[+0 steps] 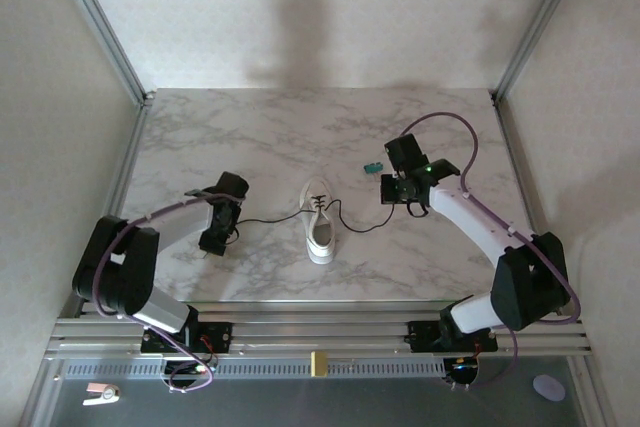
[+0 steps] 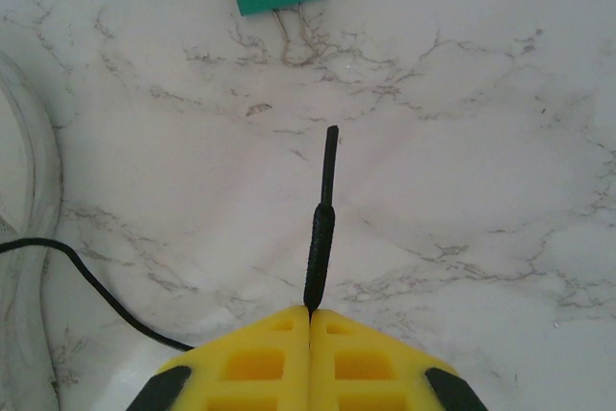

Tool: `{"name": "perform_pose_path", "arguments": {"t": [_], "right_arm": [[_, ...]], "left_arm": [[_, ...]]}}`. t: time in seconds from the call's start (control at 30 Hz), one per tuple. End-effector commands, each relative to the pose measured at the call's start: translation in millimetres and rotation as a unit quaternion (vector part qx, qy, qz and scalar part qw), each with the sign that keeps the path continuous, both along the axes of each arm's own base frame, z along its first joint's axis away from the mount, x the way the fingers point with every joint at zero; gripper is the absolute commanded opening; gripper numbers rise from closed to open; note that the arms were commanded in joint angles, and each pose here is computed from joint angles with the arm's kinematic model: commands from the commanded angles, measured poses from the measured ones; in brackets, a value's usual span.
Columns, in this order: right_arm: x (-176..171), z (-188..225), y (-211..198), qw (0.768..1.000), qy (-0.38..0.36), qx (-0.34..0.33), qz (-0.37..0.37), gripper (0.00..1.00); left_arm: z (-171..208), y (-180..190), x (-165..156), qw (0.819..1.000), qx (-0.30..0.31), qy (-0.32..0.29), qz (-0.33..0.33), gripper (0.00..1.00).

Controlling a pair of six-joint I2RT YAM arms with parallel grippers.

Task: Tie the shoes

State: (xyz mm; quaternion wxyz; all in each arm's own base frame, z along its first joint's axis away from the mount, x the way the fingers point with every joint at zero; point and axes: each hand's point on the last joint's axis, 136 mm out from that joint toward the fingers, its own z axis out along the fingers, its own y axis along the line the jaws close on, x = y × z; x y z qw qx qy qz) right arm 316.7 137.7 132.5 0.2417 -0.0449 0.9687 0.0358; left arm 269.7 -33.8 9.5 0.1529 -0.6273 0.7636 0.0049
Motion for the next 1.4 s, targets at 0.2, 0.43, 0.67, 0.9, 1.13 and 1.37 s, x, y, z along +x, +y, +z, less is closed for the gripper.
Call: {"name": "perform_pose_path", "arguments": {"t": [0.2,0.43,0.67,0.9,1.13,1.37], "right_arm": [[-7,6,-3,1.0,-0.015,0.009,-0.007,0.0],[-7,9,-2,1.0,-0.019,0.012,-0.004,0.0],[-6,9,-2,1.0,-0.021,0.012,-0.003,0.0],[-7,10,0,1.0,-0.024,0.02,-0.003,0.0],[-7,16,-1,0.999,-0.032,0.026,-0.009,0.0],[-9,61,-7,0.99,-0.118,0.073,-0.034,0.0]], "left_arm": [[-63,19,0,0.996,-0.028,0.072,0.032,0.76],[-76,20,4,0.996,-0.032,0.083,0.029,0.61],[-75,20,10,0.996,-0.027,0.077,0.017,0.36],[-70,25,20,0.997,-0.003,0.071,-0.015,0.1],[-48,30,40,0.998,0.024,0.035,-0.044,0.0],[48,32,105,0.976,0.089,-0.133,-0.146,0.0]]}}
